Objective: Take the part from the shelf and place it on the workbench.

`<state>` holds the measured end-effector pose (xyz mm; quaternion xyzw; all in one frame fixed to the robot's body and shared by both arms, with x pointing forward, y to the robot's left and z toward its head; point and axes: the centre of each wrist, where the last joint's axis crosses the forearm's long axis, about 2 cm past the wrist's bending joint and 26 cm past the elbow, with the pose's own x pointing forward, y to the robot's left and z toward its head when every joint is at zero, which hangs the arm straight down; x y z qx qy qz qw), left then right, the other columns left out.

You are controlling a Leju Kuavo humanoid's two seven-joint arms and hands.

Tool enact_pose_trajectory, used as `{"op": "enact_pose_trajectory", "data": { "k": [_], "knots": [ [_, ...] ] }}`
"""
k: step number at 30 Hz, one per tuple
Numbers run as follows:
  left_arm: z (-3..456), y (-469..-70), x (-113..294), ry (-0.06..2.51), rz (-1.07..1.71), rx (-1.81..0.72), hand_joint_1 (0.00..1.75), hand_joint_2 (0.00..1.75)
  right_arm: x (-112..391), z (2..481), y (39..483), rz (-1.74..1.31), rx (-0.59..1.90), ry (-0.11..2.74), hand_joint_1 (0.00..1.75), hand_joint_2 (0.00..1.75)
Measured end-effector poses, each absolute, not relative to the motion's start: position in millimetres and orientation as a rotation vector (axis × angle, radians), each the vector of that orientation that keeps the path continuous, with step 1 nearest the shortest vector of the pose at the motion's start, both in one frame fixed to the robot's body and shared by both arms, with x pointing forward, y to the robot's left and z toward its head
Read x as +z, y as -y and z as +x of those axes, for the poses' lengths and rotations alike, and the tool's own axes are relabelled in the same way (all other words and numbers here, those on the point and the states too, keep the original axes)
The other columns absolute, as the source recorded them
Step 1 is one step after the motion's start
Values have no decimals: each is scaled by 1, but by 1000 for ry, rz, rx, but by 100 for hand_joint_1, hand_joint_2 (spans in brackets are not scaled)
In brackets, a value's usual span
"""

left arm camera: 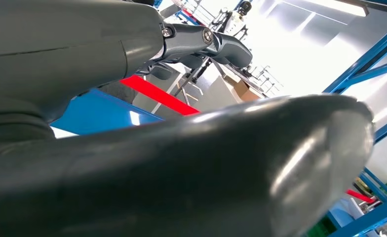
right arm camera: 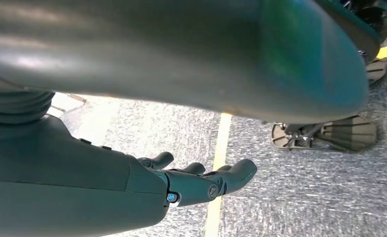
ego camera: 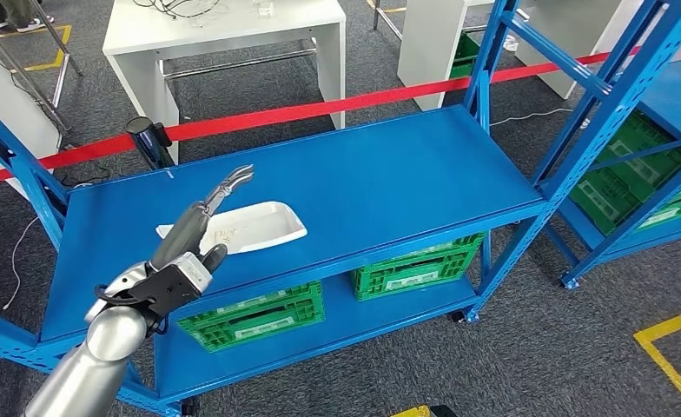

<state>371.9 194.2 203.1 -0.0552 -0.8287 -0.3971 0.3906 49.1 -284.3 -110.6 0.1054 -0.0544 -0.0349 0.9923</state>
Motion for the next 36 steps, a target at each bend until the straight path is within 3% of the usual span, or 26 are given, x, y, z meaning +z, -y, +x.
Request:
{"op": "enact_pose_trajectory", "data": {
  "k": [36],
  "knots": [
    [380, -181, 207, 2070, -152, -1029, 0, 0, -111, 48, 283, 216, -97, 105, 0, 0]
  ]
}}
